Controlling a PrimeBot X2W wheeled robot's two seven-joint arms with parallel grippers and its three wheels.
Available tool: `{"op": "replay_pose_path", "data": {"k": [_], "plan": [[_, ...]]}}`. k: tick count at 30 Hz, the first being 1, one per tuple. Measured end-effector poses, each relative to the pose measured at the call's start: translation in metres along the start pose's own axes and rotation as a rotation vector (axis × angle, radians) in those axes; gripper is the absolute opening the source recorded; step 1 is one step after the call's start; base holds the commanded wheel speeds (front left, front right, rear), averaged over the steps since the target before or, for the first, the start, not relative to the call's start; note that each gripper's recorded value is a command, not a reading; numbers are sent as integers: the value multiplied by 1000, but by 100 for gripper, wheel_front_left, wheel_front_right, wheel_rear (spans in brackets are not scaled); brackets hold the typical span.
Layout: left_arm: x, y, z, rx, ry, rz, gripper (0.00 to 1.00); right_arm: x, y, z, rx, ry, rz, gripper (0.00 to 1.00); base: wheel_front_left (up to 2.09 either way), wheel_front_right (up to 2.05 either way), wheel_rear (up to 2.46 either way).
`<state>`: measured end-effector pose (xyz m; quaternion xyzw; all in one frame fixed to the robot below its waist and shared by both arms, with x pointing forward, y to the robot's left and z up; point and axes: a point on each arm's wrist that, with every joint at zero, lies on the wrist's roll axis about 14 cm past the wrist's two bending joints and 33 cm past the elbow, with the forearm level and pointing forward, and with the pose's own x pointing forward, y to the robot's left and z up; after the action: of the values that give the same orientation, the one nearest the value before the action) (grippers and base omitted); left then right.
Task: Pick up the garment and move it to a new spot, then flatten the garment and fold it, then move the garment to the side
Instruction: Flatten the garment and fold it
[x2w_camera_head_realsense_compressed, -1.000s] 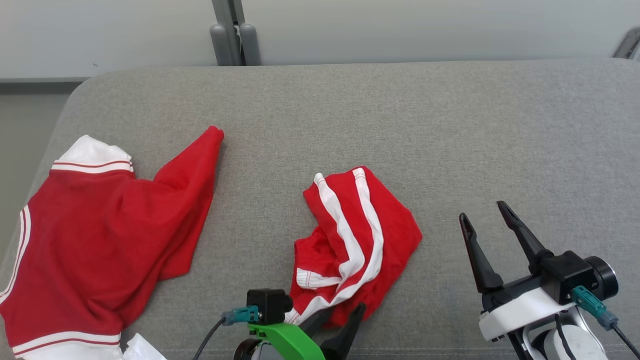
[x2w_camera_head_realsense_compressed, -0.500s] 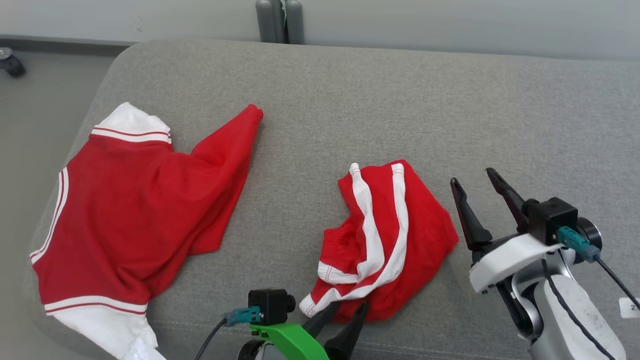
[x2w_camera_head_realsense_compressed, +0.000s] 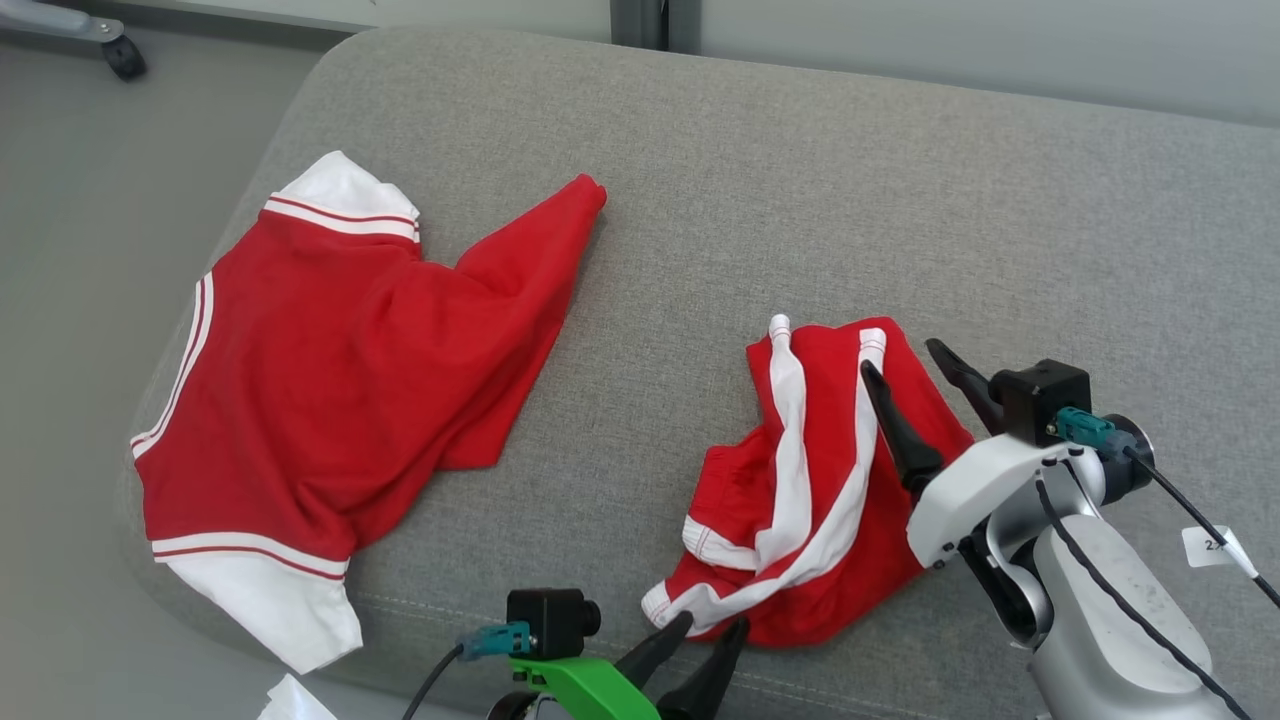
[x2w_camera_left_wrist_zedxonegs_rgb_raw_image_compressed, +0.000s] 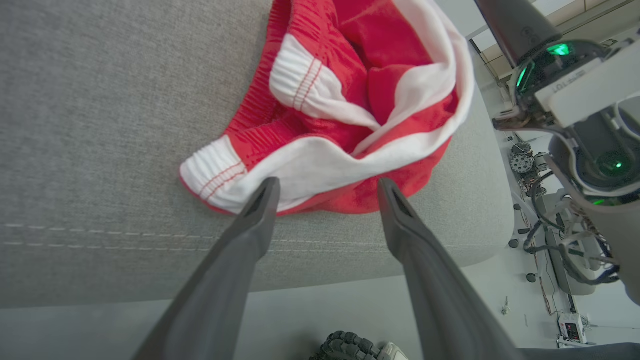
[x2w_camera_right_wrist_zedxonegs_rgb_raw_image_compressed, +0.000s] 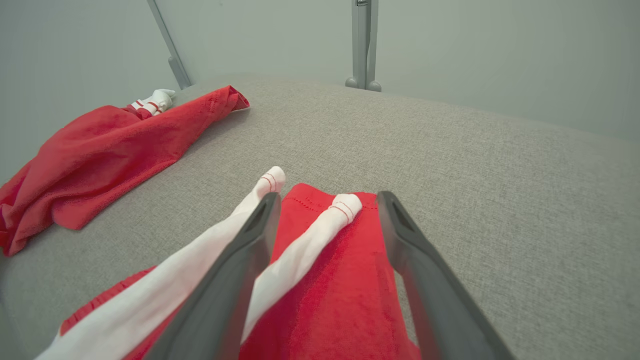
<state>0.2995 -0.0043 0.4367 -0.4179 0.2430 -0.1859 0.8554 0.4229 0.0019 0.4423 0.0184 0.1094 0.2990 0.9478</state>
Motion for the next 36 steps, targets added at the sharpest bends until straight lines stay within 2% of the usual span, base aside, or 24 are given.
{"op": "replay_pose_path", "data": {"k": [10, 21, 33, 35, 36], "plan": [[0, 1, 0, -8, -2, 3, 100, 8, 1, -21, 66, 86, 0, 100, 0, 0, 0], [1, 6, -1, -20, -4, 21, 100, 24, 3, -21, 93, 98, 23, 100, 0, 0, 0], [2, 9, -1, -23, -9, 32, 100, 21, 11, -37, 128, 140, 34, 100, 0, 0, 0], [2, 8, -1, -23, -7, 31, 100, 20, 12, -41, 128, 150, 38, 95, 0, 0, 0], [3, 9, -1, -24, -6, 31, 100, 20, 13, -41, 130, 152, 39, 88, 0, 0, 0]]}}
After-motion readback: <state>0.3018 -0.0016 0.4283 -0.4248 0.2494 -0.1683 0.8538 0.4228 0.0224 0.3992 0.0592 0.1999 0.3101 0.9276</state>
